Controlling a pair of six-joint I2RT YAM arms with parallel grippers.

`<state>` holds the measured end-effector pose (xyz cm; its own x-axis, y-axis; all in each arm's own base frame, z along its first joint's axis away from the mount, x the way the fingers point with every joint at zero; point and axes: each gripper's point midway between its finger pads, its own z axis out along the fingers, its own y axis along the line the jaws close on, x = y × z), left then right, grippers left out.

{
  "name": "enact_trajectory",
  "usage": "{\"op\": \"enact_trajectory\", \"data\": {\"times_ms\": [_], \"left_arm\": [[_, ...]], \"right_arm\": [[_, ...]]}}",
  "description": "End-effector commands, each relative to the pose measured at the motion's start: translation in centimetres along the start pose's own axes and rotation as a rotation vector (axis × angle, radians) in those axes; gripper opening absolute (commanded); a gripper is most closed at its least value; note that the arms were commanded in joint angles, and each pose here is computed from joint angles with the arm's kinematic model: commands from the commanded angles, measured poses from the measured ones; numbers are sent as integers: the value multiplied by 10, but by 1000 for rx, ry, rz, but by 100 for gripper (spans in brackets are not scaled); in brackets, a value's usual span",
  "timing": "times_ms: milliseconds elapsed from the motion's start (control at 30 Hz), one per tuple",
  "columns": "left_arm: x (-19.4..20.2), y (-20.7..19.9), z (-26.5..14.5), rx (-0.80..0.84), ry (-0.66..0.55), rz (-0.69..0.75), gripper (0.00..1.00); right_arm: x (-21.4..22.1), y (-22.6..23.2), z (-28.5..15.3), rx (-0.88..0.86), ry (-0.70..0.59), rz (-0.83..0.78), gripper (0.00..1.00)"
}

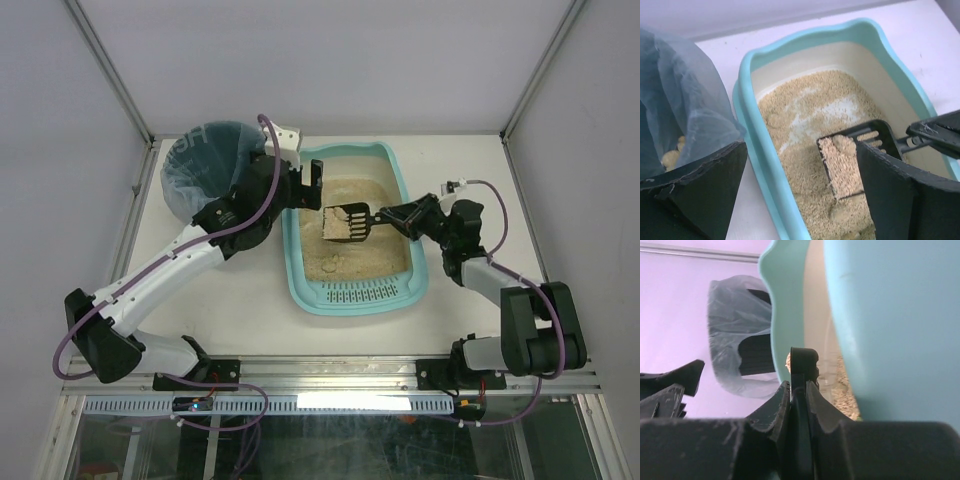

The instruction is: Clean the litter box

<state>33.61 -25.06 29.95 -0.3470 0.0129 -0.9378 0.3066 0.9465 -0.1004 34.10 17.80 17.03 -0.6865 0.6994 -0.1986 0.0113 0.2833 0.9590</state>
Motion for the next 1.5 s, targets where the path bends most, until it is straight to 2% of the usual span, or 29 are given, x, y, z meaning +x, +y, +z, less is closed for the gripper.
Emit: {"op": "enact_trajectory", "data": {"times_ms": [0, 33, 167, 267, 300, 400, 533, 633, 667, 767, 900, 1000, 1033, 1133, 1167, 1200, 1267, 1300, 1400, 1467], "left_arm": [[-64, -1, -11, 17, -181, -4, 95], [-69, 0, -12, 15, -201, -7, 96], [-79, 3, -13, 8, -276, -12, 98], [-79, 9, -11, -16, -311, -14, 99], [-76, 12, -11, -27, -317, -16, 99], [-69, 21, -14, -52, -348, -19, 99], [-61, 34, -19, -100, -352, -11, 99], [-55, 42, -20, -130, -360, -7, 99], [-54, 43, -20, -135, -360, -6, 99], [-54, 47, -20, -159, -355, 0, 99], [-57, 53, -28, -173, -374, -7, 99], [-59, 52, -30, -167, -381, -11, 99], [-58, 54, -31, -174, -380, -11, 99], [-58, 55, -33, -175, -382, -10, 99], [-59, 54, -34, -172, -385, -10, 99], [-59, 55, -33, -173, -385, -10, 99], [-58, 56, -33, -183, -381, -5, 99], [-58, 58, -33, -189, -379, -3, 99], [-58, 58, -34, -187, -382, -4, 99], [-58, 55, -32, -176, -379, 0, 99]], "right_arm": [[-29, 39, -25, -154, -105, 31, 0], [-35, 34, -28, -139, -138, 48, 0], [-14, 68, -22, -223, -17, -70, 0], [-46, 37, -39, -121, -178, 37, 0], [-46, 39, -39, -131, -176, 31, 0], [-24, 65, -31, -211, -55, -55, 0], [-55, 34, -48, -124, -211, 56, 0], [-22, 73, -32, -225, -49, -72, 0], [-19, 76, -31, -228, -43, -86, 0], [-55, 46, -48, -131, -224, 17, 0], [-19, 79, -32, -223, -57, -111, 0], [-48, 43, -46, -104, -211, 0, 0], [-51, 45, -49, -129, -226, 9, 0], [-12, 79, -28, -222, -52, -101, 0], [-10, 80, -28, -216, -52, -112, 0], [-21, 72, -32, -186, -106, -96, 0], [-44, 42, -44, -109, -219, 18, 0], [-43, 45, -45, -136, -217, 24, 0], [-9, 82, -27, -226, -52, -100, 0], [-23, 73, -33, -183, -118, -77, 0]]}}
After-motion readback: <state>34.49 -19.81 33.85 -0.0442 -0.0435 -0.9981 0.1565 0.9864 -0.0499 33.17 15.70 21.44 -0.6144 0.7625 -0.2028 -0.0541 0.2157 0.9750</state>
